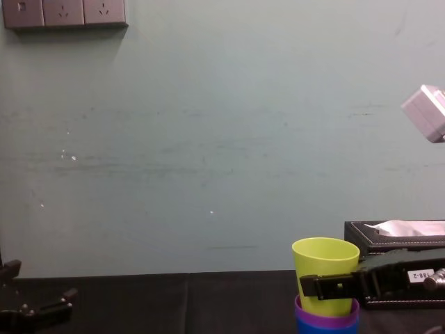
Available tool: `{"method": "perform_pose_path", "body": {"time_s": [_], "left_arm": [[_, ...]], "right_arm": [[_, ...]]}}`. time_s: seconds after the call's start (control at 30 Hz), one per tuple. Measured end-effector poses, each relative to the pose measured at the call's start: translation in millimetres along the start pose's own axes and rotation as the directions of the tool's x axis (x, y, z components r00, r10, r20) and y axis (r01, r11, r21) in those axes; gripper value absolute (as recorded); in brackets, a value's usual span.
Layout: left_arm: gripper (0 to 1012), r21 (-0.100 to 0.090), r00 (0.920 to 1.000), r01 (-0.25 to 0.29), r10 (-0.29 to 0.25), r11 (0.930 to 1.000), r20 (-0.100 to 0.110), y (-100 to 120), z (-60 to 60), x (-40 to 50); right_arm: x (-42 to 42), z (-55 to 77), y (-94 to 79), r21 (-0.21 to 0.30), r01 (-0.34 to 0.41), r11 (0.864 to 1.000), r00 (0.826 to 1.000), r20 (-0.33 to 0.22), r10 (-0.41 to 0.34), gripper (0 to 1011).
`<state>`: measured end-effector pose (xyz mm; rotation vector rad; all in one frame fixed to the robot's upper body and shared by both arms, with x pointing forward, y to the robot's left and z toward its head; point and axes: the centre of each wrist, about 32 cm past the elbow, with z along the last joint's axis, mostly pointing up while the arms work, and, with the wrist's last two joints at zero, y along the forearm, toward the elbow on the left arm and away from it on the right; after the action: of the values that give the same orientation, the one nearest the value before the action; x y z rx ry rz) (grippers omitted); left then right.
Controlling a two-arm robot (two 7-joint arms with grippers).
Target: Stack the three plastic cups sequentially using one hand.
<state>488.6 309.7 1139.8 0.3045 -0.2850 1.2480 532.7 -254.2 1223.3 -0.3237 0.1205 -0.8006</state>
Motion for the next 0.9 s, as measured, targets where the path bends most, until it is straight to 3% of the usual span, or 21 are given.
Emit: {"method": "perform_pose_path", "body": {"time_s": [0.4, 0.73, 0.9], "left_arm": [[1000, 0.0, 1.0, 0.0, 0.0, 1.0, 0.0, 0.0, 0.0, 0.0], [1000, 0.0, 1.0, 0.0, 0.0, 1.0, 0.0, 0.0, 0.0, 0.0], [1000, 0.0, 1.0, 0.0, 0.0, 1.0, 0.0, 0.0, 0.0, 0.0]], "right_arm": [[0.4, 0.6, -0.6, 0.003, 0.002, 1.0, 1.0, -0.001, -0.002, 735], [0.3, 0.6, -0.9, 0.005, 0.002, 1.0, 1.0, -0.001, -0.002, 990], [0.3, 0.7, -0.9, 0.006, 0.002, 1.0, 1.0, -0.002, -0.002, 1002]]}}
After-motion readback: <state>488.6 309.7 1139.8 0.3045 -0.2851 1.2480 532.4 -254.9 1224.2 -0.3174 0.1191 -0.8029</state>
